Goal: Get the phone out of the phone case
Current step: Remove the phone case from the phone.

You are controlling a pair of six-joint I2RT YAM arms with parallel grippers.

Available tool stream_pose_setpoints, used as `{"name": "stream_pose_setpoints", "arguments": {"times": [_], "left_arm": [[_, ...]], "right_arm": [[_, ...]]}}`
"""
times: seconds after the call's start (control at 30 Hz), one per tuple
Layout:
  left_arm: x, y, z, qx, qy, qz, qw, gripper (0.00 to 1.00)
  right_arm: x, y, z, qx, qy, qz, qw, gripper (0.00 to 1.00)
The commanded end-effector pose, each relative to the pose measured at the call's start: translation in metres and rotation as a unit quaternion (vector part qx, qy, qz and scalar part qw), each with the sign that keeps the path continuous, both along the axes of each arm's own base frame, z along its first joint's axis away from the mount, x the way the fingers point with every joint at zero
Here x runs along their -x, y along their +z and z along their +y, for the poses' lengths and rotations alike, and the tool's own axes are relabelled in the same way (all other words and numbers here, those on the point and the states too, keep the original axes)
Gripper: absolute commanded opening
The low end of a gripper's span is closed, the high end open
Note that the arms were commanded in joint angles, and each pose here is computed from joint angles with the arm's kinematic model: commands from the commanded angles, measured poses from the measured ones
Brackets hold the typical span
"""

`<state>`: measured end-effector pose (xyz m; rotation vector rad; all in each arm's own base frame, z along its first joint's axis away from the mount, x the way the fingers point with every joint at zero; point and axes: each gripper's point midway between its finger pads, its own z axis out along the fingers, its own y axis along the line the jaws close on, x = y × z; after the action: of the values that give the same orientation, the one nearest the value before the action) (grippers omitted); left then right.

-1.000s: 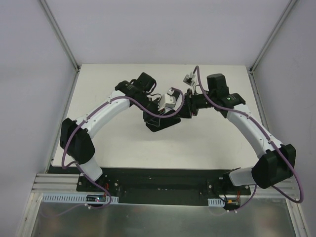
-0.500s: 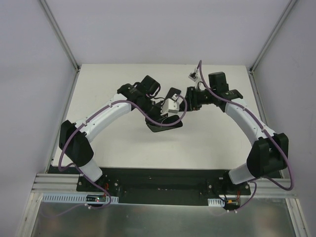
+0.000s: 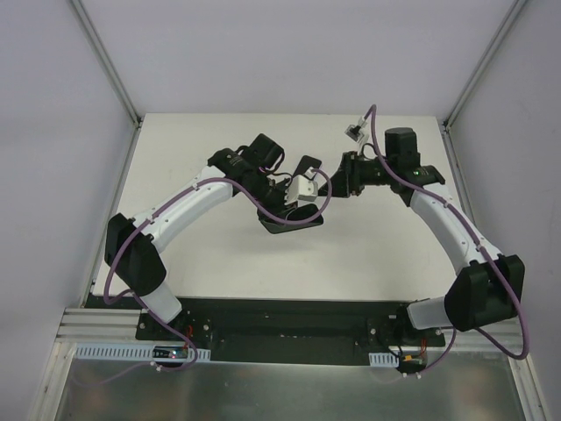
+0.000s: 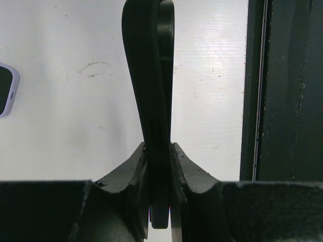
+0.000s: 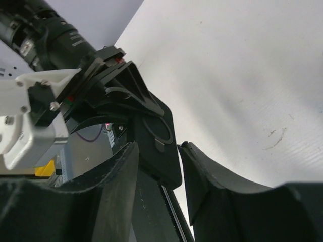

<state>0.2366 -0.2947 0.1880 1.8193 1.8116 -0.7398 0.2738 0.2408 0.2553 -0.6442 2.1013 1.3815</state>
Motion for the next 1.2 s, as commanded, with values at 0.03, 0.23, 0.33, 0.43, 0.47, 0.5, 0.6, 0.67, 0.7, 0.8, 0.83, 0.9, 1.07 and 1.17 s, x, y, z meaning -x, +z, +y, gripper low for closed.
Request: {"name": "stream_pose_setpoints", "arguments": {"times": [0.03,0.23,0.33,0.43,0.47,0.5,0.6,0.67,0.7,0.8,0.83,0.9,1.07,1.17], "left_arm": [[-0.003,0.026,-0.007,0.037,-0.012,-0.026,0.999,0.0],[-0.004,0.03,-0.012,0.044,-0.012,-0.022,0.999,0.0],[-0.004,0.03,-0.011,0.044,-0.011,-0.022,0.999,0.0],[-0.004,0.03,-0.011,0.044,-0.011,-0.022,0.999,0.0],[-0.004,0.029,-0.011,0.043,-0.011,-0.021,0.999,0.0],[-0.003,0.031,-0.011,0.045,-0.011,-0.022,0.999,0.0],[-0.003,0.032,-0.011,0.046,-0.01,-0.022,0.999,0.0],[-0.004,0.033,-0.011,0.047,-0.01,-0.024,0.999,0.0],[-0.003,0.034,-0.012,0.049,-0.012,-0.023,0.998,0.0],[-0.002,0.035,-0.012,0.05,-0.012,-0.022,0.998,0.0],[-0.003,0.035,-0.013,0.05,-0.012,-0.025,0.998,0.0],[-0.004,0.033,-0.012,0.04,-0.011,-0.033,0.999,0.0],[-0.007,0.029,-0.014,0.015,-0.007,-0.06,0.998,0.0],[-0.007,0.032,-0.017,0.015,-0.002,-0.066,0.998,0.0]], "right_arm": [[0.021,0.022,0.007,-0.038,0.056,-0.03,0.997,0.5],[0.032,0.008,0.023,-0.024,0.088,-0.026,0.996,0.55],[0.035,0.004,0.028,-0.021,0.1,-0.021,0.995,0.55],[0.038,-0.002,0.033,-0.014,0.108,-0.013,0.994,0.53],[0.037,-0.004,0.034,-0.013,0.108,-0.011,0.994,0.51],[0.037,-0.005,0.034,-0.012,0.108,-0.005,0.994,0.49],[0.036,-0.009,0.036,-0.012,0.111,0.008,0.994,0.42],[0.035,-0.01,0.036,-0.013,0.112,0.013,0.994,0.4],[0.036,-0.01,0.037,-0.014,0.113,0.015,0.993,0.37],[0.034,-0.01,0.038,-0.019,0.11,0.03,0.993,0.29],[0.034,-0.01,0.039,-0.023,0.109,0.044,0.993,0.28],[0.028,-0.01,0.04,-0.033,0.103,0.067,0.992,0.24],[0.009,-0.014,0.042,-0.048,0.079,0.123,0.988,0.16],[-0.001,-0.025,0.042,-0.039,0.058,0.146,0.987,0.12]]}}
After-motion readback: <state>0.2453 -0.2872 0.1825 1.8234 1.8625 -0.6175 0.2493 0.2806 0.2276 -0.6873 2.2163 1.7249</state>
